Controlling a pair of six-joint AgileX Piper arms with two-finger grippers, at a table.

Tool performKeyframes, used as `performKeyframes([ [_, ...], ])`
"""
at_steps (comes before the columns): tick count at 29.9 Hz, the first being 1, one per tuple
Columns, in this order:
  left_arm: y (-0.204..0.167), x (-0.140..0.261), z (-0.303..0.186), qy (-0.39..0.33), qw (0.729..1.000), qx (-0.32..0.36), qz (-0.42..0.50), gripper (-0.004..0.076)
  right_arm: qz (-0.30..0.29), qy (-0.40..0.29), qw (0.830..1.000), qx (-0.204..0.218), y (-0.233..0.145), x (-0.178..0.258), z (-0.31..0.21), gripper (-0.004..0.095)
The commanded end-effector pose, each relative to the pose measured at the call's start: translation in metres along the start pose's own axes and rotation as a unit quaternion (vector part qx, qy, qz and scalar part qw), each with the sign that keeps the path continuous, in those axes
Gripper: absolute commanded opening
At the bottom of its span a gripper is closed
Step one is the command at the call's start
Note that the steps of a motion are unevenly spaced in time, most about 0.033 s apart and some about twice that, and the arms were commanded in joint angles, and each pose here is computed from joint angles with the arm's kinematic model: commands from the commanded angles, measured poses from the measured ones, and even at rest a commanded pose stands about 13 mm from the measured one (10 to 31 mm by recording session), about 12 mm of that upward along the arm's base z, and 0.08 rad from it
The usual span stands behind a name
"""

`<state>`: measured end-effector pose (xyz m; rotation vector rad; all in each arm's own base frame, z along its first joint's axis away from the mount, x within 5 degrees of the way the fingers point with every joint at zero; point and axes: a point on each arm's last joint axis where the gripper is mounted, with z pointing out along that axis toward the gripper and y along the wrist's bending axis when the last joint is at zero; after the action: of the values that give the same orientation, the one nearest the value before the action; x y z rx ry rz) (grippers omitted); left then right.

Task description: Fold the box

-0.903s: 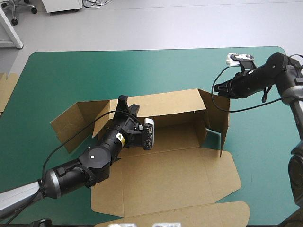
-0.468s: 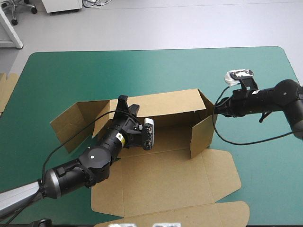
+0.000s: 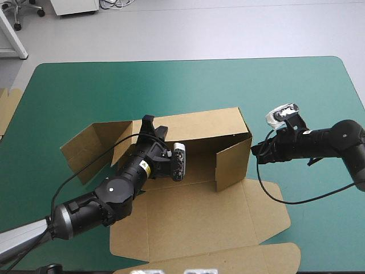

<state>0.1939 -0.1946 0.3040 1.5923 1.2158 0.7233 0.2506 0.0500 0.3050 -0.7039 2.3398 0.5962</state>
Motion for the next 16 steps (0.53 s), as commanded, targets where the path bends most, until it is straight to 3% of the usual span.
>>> performKeyframes([
  [1, 0.0113, 0.0005, -0.0061, 0.003, 1.0, -0.024, 0.0, -0.001, -0.021, -0.031, 0.999, -0.015, 0.0099, -0.0085, -0.0117, 0.0292],
  [7, 0.0113, 0.0005, -0.0061, 0.003, 1.0, -0.024, 0.0, -0.001, -0.069, -0.045, 0.996, -0.033, 0.0136, -0.0105, -0.0121, 0.0374],
  [12, 0.0113, 0.0005, -0.0061, 0.003, 1.0, -0.024, 0.0, -0.001, -0.069, -0.053, 0.996, -0.022, 0.0117, -0.0122, -0.0121, 0.0533],
  [16, 0.0113, 0.0005, -0.0061, 0.003, 1.0, -0.024, 0.0, -0.001, -0.073, -0.061, 0.995, -0.022, 0.0118, -0.0135, -0.0123, 0.0569],
])
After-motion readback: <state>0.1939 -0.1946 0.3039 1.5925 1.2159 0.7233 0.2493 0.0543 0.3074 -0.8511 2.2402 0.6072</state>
